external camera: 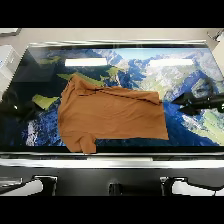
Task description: Fold the clothes and pants, and hang the long-sleeved shirts on hangers.
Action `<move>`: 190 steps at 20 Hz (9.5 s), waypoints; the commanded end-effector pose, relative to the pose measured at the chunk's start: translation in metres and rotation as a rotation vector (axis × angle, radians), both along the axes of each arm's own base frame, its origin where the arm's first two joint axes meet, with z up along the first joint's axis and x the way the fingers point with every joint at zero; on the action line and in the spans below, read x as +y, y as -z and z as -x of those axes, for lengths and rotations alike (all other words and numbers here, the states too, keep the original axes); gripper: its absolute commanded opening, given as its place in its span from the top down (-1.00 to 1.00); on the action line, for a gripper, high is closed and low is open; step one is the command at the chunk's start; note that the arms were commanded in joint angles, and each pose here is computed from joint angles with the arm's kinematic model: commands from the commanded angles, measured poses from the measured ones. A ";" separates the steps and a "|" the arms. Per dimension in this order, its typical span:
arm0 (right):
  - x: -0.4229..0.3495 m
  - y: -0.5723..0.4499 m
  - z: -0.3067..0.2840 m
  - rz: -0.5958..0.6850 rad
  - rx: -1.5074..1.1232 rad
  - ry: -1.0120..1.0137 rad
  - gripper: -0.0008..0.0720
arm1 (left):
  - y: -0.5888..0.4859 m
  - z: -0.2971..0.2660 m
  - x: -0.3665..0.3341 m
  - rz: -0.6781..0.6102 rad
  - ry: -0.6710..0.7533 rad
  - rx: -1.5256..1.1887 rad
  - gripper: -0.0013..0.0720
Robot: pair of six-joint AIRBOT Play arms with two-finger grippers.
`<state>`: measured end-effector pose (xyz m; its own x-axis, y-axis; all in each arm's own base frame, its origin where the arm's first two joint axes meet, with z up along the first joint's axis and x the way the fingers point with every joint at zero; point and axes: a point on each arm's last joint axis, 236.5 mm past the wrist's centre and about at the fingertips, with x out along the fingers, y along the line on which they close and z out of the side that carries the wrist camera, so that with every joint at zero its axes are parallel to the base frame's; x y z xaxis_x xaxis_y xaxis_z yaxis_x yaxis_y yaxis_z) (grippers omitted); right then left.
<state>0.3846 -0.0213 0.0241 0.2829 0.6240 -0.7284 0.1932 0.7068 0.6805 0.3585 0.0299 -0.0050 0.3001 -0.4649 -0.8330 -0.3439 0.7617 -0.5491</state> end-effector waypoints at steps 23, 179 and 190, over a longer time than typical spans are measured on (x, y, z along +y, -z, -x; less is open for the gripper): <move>0.035 -0.033 0.045 -0.051 -0.079 -0.016 -0.82 | 0.092 0.066 -0.086 0.148 -0.083 -0.082 -0.48; 0.056 -0.040 0.008 -0.147 -0.072 -0.139 -0.64 | 0.066 0.076 -0.019 0.156 -0.156 -0.093 -1.00; 0.060 -0.047 0.014 -0.164 -0.052 -0.136 -0.64 | 0.100 0.050 -0.044 0.094 -0.120 -0.088 -1.00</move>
